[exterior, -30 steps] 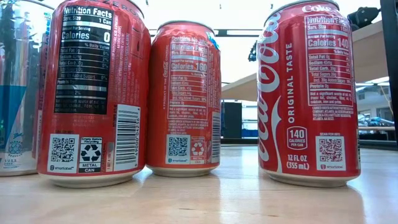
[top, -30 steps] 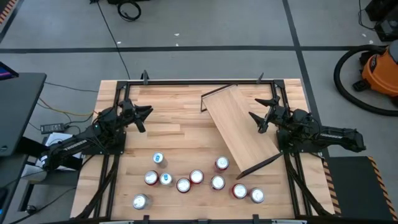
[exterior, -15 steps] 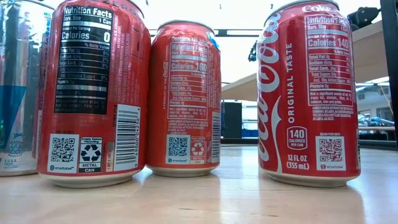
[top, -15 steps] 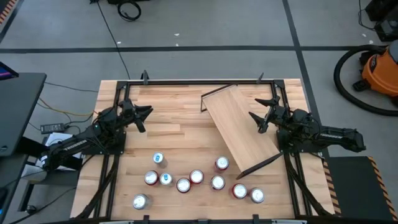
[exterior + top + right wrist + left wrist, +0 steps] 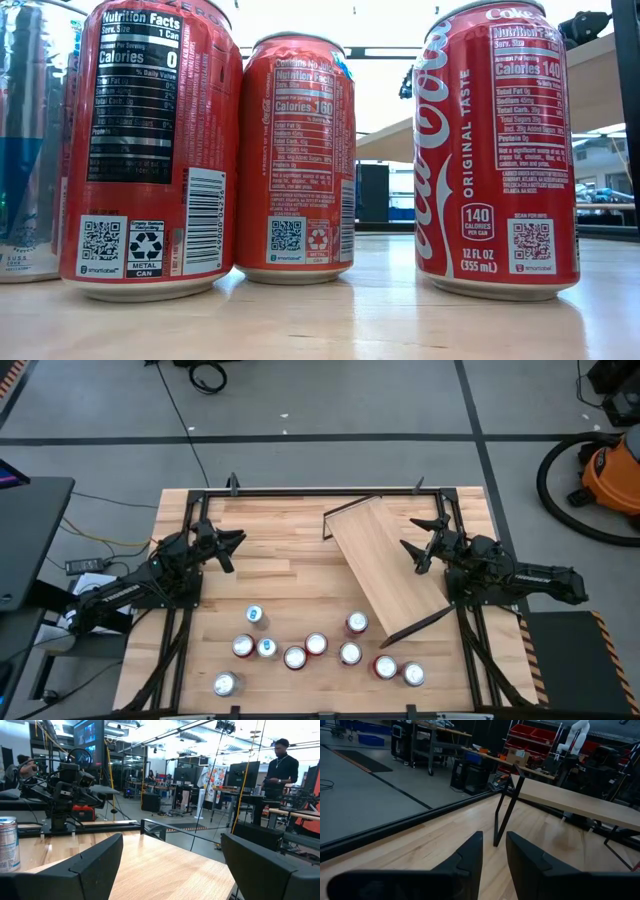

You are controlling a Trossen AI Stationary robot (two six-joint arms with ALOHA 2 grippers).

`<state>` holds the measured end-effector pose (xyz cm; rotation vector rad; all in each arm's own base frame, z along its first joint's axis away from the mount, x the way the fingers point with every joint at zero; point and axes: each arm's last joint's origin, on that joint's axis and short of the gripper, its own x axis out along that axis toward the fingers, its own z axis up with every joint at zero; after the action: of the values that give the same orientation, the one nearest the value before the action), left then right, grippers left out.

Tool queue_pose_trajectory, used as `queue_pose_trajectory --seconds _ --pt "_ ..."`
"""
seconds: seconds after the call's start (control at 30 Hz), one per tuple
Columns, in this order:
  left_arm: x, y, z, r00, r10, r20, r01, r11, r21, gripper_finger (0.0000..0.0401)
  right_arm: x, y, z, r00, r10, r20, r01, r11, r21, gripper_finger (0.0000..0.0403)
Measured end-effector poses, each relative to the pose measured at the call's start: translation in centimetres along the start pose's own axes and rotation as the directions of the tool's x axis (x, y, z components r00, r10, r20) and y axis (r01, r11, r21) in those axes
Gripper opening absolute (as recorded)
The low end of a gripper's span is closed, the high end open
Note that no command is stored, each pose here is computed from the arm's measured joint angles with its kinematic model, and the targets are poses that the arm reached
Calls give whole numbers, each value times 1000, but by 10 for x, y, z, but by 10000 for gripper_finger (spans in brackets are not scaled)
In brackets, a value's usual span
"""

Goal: Place canned beverage on shelf

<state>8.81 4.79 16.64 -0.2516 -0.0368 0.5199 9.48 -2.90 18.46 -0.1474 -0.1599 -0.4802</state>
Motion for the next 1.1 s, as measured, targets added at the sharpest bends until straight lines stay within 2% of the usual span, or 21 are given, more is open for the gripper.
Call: queue_pose_trajectory --seconds 0.53,0.77,0.93,1.03,1.1 --pt "0 0 2 1000 -2 23 2 1000 26 94 0 0 0 1000 0 0 0 1000 0 348" --pt "-3 -5 22 973 -50 226 86 984 -154 94 0 0 3 999 -5 32 4 1000 18 348" --pt "-8 -9 37 921 -88 380 164 971 -173 94 -2 -3 19 980 -35 197 -3 982 189 348" --pt "-12 -11 45 881 -108 461 212 961 -180 94 -6 -7 33 941 -70 330 -52 937 345 348" --pt "-14 -12 48 858 -117 500 241 951 -192 94 -8 -9 38 918 -105 383 -90 884 459 348"
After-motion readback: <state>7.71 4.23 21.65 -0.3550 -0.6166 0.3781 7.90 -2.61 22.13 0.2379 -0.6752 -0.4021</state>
